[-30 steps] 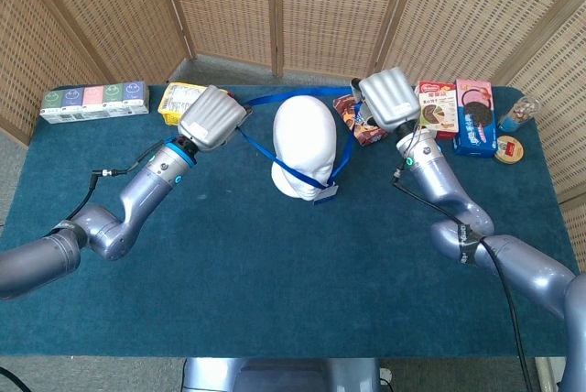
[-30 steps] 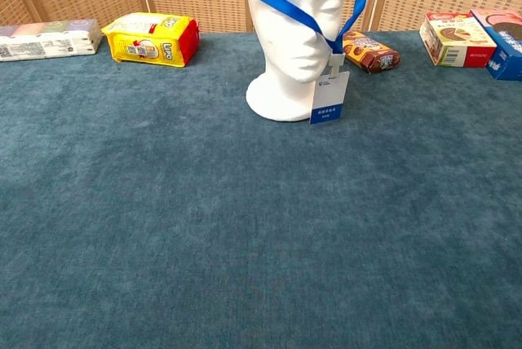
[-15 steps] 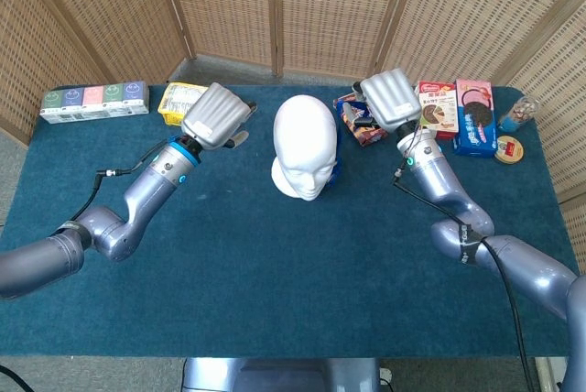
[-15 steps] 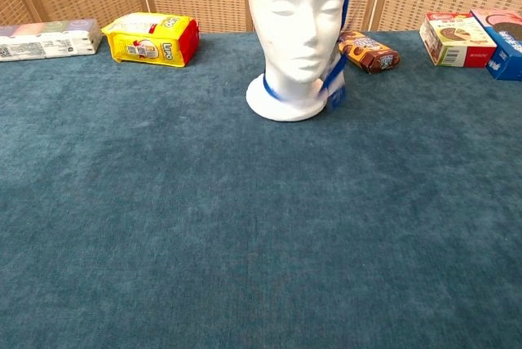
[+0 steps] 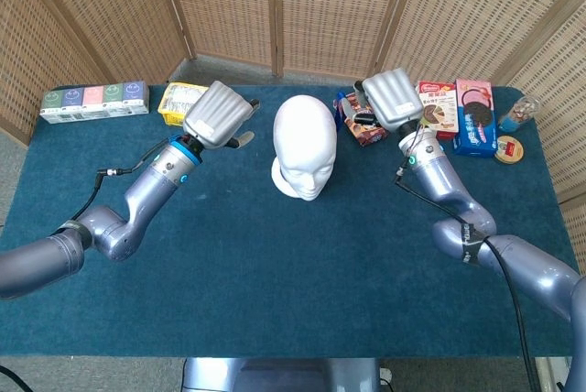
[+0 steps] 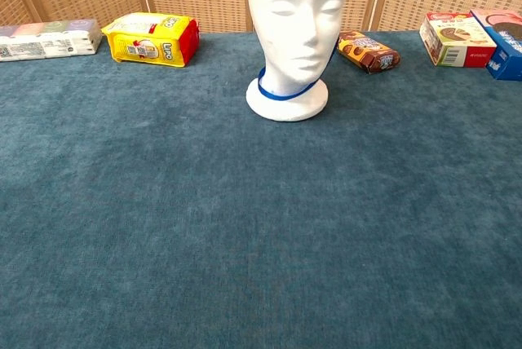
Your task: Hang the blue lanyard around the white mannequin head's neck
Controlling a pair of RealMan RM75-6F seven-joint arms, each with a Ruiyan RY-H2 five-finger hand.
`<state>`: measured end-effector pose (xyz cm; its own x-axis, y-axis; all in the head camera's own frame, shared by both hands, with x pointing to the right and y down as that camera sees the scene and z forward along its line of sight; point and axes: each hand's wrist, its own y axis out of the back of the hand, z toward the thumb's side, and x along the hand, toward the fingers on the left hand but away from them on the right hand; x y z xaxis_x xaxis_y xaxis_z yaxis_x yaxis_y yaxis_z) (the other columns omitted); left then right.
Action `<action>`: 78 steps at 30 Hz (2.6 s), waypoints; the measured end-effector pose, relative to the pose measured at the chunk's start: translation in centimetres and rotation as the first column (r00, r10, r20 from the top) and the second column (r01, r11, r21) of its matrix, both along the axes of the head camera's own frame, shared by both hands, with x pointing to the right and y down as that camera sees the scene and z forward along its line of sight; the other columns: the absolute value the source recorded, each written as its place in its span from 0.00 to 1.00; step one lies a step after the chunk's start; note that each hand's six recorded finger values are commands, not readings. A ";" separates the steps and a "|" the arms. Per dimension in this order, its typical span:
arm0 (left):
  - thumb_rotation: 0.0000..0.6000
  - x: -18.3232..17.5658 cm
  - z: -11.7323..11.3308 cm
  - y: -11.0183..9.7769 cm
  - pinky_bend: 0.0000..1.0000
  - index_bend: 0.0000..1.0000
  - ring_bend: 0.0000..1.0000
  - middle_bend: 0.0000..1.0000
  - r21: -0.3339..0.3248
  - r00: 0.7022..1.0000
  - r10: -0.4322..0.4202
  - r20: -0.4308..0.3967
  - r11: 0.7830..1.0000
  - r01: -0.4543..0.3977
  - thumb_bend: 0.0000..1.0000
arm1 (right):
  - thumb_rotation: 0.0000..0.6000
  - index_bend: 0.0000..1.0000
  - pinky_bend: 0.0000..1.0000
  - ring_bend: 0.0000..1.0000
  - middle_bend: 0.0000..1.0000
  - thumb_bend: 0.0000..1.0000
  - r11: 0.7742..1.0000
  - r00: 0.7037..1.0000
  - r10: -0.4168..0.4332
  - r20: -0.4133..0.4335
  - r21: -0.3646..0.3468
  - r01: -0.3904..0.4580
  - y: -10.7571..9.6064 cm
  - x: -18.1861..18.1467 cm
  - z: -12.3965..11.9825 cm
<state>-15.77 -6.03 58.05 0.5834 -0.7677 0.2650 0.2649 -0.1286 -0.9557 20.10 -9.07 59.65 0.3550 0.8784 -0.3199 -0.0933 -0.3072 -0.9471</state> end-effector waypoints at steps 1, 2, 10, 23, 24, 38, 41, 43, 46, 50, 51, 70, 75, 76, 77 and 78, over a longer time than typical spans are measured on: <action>0.69 0.0 -0.1 0.0 0.94 0.50 0.70 0.74 0.003 1.000 0.000 0.000 1.000 0.000 0.28 | 0.00 0.56 1.00 0.92 0.71 0.54 1.000 1.000 -0.001 -0.005 0.000 0.001 0.0 0.0 0.0; 0.69 -0.1 -0.1 -0.1 0.94 0.50 0.70 0.73 0.005 1.000 0.000 0.001 1.000 0.000 0.27 | 0.00 0.55 1.00 0.91 0.70 0.54 1.000 1.000 -0.002 -0.011 -0.002 0.002 0.0 0.1 0.0; 0.67 -0.3 -0.6 -0.3 0.90 0.50 0.66 0.68 0.018 1.000 -0.004 -0.001 1.000 0.004 0.28 | 0.00 0.51 0.97 0.85 0.66 0.55 1.000 0.997 -0.017 -0.077 -0.004 0.016 0.0 0.7 0.0; 0.66 -0.3 -0.9 -0.5 0.85 0.49 0.61 0.64 0.031 1.000 -0.006 -0.002 0.999 0.006 0.27 | 0.00 0.45 0.88 0.75 0.57 0.44 0.998 0.991 -0.003 -0.134 -0.055 -0.004 0.2 2.0 0.0; 0.66 -0.4 -1.0 -0.5 0.84 0.49 0.61 0.64 0.033 1.000 -0.006 -0.002 0.999 0.006 0.27 | 0.00 0.44 0.87 0.74 0.56 0.42 0.998 0.991 0.002 -0.133 -0.062 -0.010 0.2 2.1 0.0; 0.66 -0.7 -0.9 -0.3 0.79 0.49 0.59 0.63 0.036 1.000 -0.010 0.010 0.999 0.009 0.27 | 0.00 0.43 0.79 0.67 0.51 0.31 0.983 0.980 0.027 -0.195 -0.173 -0.061 0.6 3.7 0.6; 0.66 -0.9 -0.9 -0.3 0.78 0.48 0.58 0.62 0.037 1.000 -0.013 0.011 0.999 0.012 0.27 | 0.00 0.43 0.78 0.67 0.51 0.29 0.979 0.979 0.034 -0.200 -0.189 -0.073 0.7 4.0 0.6; 0.66 -1.0 -0.9 -0.3 0.76 0.48 0.57 0.62 0.039 1.000 -0.013 0.015 0.999 0.012 0.27 | 0.00 0.43 0.78 0.66 0.50 0.28 0.978 0.978 0.035 -0.207 -0.195 -0.077 0.7 4.1 0.7; 0.66 -1.2 -1.0 -0.3 0.74 0.48 0.56 0.61 0.039 1.000 -0.015 0.015 0.999 0.015 0.27 | 0.00 0.43 0.78 0.66 0.50 0.27 0.976 0.978 0.042 -0.206 -0.199 -0.084 0.8 4.3 0.6; 0.66 -1.5 -1.1 -0.2 0.73 0.48 0.56 0.61 0.035 1.000 -0.025 0.009 0.999 0.024 0.27 | 0.00 0.43 0.78 0.66 0.50 0.26 0.978 0.979 0.060 -0.193 -0.187 -0.097 0.7 4.5 0.3; 0.66 -1.7 -1.1 -0.2 0.73 0.48 0.56 0.61 0.035 1.000 -0.029 0.007 0.999 0.028 0.27 | 0.00 0.43 0.78 0.66 0.50 0.26 0.978 0.980 0.065 -0.190 -0.182 -0.100 0.7 4.6 0.3; 0.63 -9.5 -2.2 2.8 0.72 0.46 0.56 0.61 -0.062 0.975 -0.218 -0.042 0.975 0.215 0.27 | 0.39 0.45 0.84 0.71 0.53 0.30 0.975 0.976 0.219 -0.011 -0.043 -0.220 2.0 7.6 -2.3; 0.61 -13.7 -2.5 5.5 0.72 0.46 0.56 0.61 -0.101 0.947 -0.315 -0.054 0.946 0.309 0.27 | 0.42 0.47 0.85 0.73 0.55 0.32 0.970 0.970 0.240 0.047 0.017 -0.241 4.2 9.3 -3.5; 0.61 -14.8 -2.6 6.1 0.72 0.46 0.56 0.61 -0.108 0.938 -0.341 -0.057 0.936 0.334 0.27 | 0.43 0.47 0.85 0.73 0.55 0.33 0.970 0.969 0.240 0.053 0.026 -0.242 4.6 9.6 -3.6; 0.61 -15.5 -2.7 6.6 0.72 0.46 0.56 0.61 -0.113 0.932 -0.359 -0.060 0.930 0.351 0.27 | 0.44 0.47 0.86 0.73 0.55 0.33 0.970 0.969 0.238 0.060 0.036 -0.241 5.1 9.9 -3.8; 0.60 -16.2 -2.8 7.0 0.72 0.46 0.56 0.61 -0.118 0.926 -0.373 -0.062 0.924 0.364 0.27 | 0.44 0.48 0.86 0.73 0.55 0.33 0.970 0.969 0.238 0.065 0.042 -0.241 5.6 10.1 -3.9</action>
<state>-31.92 1.00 55.28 0.2870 -0.9040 0.3170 0.1019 -0.3002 -0.9484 30.22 -3.51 55.74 0.1493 0.9542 -0.2591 0.0339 -0.2669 -0.9631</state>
